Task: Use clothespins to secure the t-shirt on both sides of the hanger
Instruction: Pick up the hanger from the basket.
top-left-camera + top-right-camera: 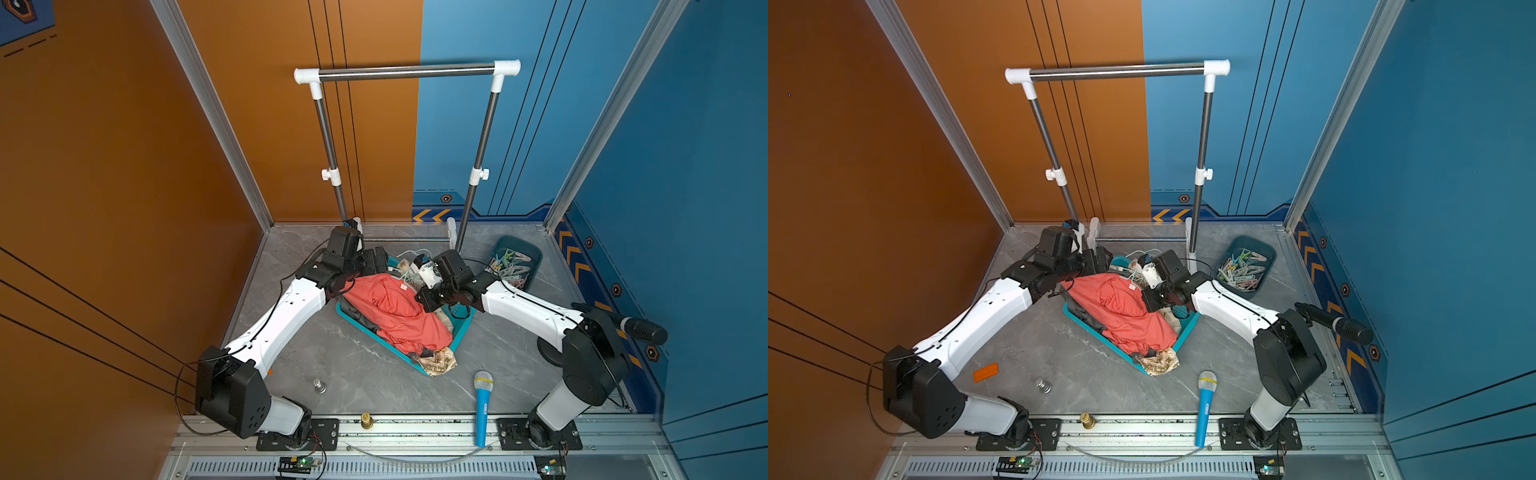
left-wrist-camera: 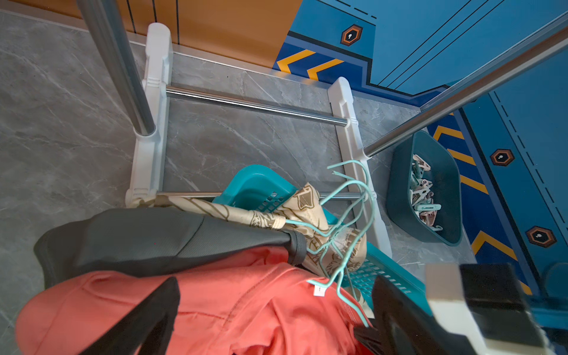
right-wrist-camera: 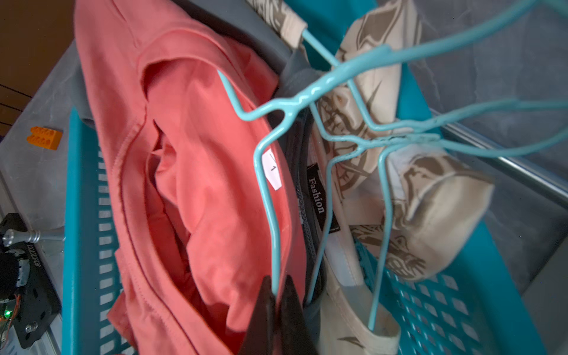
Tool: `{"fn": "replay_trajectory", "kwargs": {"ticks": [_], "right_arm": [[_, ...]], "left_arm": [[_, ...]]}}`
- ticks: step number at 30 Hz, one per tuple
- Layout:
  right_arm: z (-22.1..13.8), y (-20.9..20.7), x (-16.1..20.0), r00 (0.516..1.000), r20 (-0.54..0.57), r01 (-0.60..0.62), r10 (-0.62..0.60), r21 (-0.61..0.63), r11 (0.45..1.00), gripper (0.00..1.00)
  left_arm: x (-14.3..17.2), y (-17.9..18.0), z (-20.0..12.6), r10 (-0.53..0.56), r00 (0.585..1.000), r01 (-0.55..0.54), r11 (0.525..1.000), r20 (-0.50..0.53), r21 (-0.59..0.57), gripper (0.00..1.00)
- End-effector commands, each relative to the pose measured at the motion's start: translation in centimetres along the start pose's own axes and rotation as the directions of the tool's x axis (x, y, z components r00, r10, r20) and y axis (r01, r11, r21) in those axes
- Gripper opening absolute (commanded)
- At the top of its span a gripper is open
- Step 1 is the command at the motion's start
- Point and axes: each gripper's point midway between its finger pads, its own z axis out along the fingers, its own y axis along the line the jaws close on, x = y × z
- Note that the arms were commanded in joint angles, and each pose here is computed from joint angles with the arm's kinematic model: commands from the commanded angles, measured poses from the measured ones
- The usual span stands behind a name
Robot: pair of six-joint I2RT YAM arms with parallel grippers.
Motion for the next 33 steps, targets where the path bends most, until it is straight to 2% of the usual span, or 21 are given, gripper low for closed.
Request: {"fn": "replay_trajectory", "kwargs": {"ticks": [1,5,10,16,22,23,28,33], "right_arm": [[-2.5,0.7,-1.7,0.998,0.054,0.045,-0.045,0.002,0.999,0.00],[-4.0,1.3,-2.6,0.994,0.092,0.061,-0.060,-0.007,0.998,0.00],[-5.0,1.9,-3.7,0.990,0.129,0.055,-0.051,-0.026,0.998,0.00],[-5.2,2.6,-4.1,0.990,0.140,0.044,-0.035,-0.064,0.997,0.00],[-5.7,3.0,-4.1,0.989,0.147,0.042,-0.030,-0.078,0.996,0.00],[-5.8,3.0,-4.0,0.989,0.144,0.042,-0.031,-0.076,0.996,0.00],[-6.2,3.1,-3.8,0.988,0.153,0.043,-0.030,-0.083,0.996,0.00],[-6.6,3.3,-3.9,0.987,0.161,0.042,-0.027,-0.089,0.995,0.00]], "left_arm": [[0.0,-2.1,-0.3,0.045,0.998,-0.044,0.998,-0.032,0.047,0.98],[1.0,-5.5,-0.3,0.125,0.989,-0.110,0.980,-0.083,0.164,0.98],[2.7,-8.7,-0.3,0.167,0.973,-0.109,0.941,-0.158,0.321,0.98],[4.2,-8.9,1.2,0.173,0.963,-0.098,0.940,-0.209,0.325,0.98],[4.2,-10.0,2.4,0.184,0.958,-0.104,0.937,-0.218,0.333,0.88],[4.1,-10.2,2.5,0.188,0.958,-0.108,0.937,-0.216,0.333,0.80],[4.0,-11.3,3.0,0.221,0.951,-0.141,0.933,-0.215,0.331,0.64],[4.3,-12.2,3.0,0.255,0.943,-0.178,0.929,-0.214,0.325,0.37]]}}
